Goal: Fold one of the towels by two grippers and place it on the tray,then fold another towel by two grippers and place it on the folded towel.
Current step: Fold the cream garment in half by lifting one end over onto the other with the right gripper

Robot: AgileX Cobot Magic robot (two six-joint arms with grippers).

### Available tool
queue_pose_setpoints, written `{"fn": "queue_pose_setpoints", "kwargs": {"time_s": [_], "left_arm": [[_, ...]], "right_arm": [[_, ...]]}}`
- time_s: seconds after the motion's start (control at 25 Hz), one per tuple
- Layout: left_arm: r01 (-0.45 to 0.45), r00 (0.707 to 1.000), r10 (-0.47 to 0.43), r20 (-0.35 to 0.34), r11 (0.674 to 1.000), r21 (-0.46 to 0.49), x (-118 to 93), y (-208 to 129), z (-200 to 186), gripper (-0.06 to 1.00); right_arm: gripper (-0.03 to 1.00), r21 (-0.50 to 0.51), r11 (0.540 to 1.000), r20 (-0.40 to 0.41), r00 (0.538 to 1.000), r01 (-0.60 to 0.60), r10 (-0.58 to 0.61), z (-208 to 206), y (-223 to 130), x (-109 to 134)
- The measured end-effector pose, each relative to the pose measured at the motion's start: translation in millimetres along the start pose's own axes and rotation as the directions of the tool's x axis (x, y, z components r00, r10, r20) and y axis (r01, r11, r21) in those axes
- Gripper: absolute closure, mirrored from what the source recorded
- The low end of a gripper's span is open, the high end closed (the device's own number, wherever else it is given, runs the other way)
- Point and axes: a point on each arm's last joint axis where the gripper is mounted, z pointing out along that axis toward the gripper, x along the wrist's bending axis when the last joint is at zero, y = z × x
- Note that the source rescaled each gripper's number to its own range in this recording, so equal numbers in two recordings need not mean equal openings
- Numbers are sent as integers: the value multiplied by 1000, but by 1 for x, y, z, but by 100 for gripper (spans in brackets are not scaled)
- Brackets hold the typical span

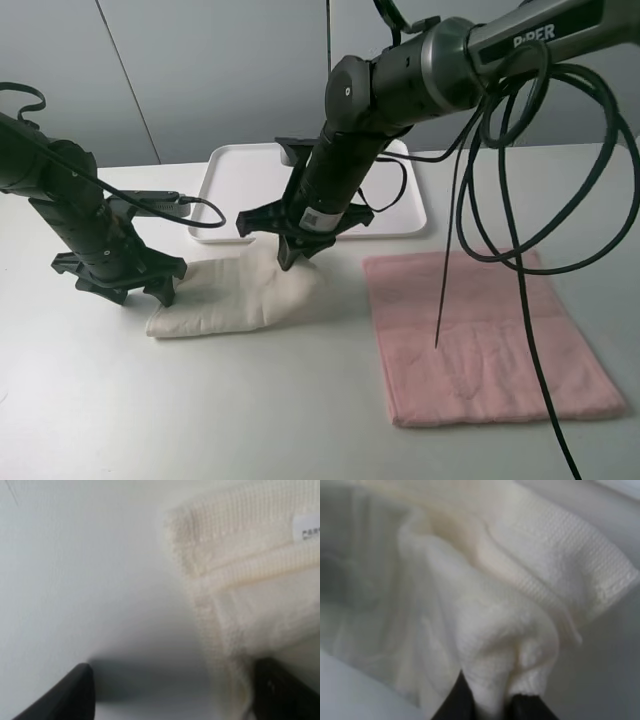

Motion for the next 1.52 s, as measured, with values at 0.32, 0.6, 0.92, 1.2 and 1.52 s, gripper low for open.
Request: {"fn": "queue_pose_setpoints", "kwargs": {"time_s": [0.32,0.6,0.92,1.2,1.52], "left_arm": [[0,1000,0,0,1000,2,0,0,0,11],[0,1000,0,0,1000,2,0,0,0,11],[0,1000,0,0,1000,2,0,0,0,11],[0,1000,0,-1,1000,4,0,0,0,11],[3,1000,-3,0,1000,10,0,-1,0,10]], "right_arm": [[88,15,999,-157,987,-38,40,-4,-1,15],[88,41,993,-274,954,-112,119,19,0,18],[88,15,979,-422,886,-203,190,45,7,20],[88,-21,976,-476,860,-218,182,55,7,31],[88,-62,975,-463,872,-213,161,60,5,39]]}}
